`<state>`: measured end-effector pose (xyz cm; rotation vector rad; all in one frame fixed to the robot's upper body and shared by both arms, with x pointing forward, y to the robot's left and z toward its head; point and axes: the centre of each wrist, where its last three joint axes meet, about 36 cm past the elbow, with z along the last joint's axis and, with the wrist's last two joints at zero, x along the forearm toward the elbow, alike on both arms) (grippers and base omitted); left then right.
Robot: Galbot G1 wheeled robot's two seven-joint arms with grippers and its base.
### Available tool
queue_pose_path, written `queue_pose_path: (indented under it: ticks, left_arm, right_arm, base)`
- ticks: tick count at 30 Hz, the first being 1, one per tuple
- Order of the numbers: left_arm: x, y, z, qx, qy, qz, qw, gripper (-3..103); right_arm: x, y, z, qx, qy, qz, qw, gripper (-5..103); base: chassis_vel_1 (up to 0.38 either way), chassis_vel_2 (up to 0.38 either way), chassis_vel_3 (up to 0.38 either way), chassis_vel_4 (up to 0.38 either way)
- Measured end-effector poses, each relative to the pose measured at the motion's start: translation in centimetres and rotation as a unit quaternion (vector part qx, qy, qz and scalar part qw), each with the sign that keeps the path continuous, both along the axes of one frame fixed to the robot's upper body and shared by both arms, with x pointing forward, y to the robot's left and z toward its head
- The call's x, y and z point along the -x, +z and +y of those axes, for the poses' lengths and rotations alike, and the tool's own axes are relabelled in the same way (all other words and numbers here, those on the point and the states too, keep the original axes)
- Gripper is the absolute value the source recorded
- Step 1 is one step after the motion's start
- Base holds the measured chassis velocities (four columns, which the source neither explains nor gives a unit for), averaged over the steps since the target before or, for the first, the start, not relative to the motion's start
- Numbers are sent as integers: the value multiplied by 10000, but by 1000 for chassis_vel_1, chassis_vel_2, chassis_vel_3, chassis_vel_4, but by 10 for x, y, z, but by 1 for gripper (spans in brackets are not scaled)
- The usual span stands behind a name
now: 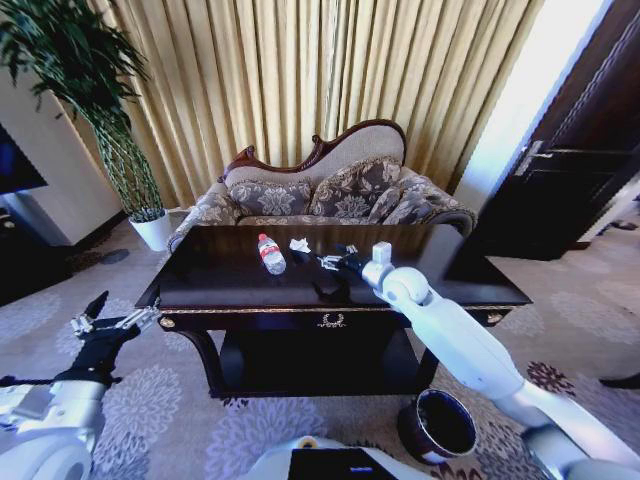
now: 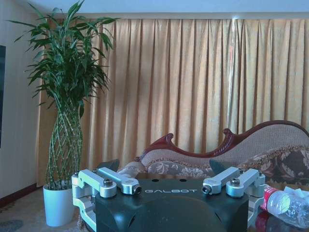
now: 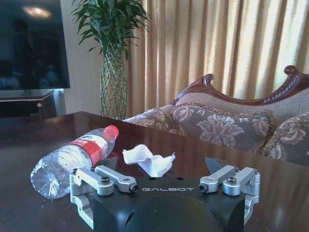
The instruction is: Move to the front of the table and place the trash on the table into the trash bin.
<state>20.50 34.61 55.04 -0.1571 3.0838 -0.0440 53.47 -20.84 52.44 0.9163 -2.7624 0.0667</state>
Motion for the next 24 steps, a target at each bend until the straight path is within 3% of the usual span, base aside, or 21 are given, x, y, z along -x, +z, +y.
queue_pose_path:
  ticks: [24]
  left_arm:
    - [0,0,1,22,50,-38,10000,100]
  right_arm:
    - [-37,-15,51,123,207,157,9996,100]
  base:
    - [0,0,0,0]
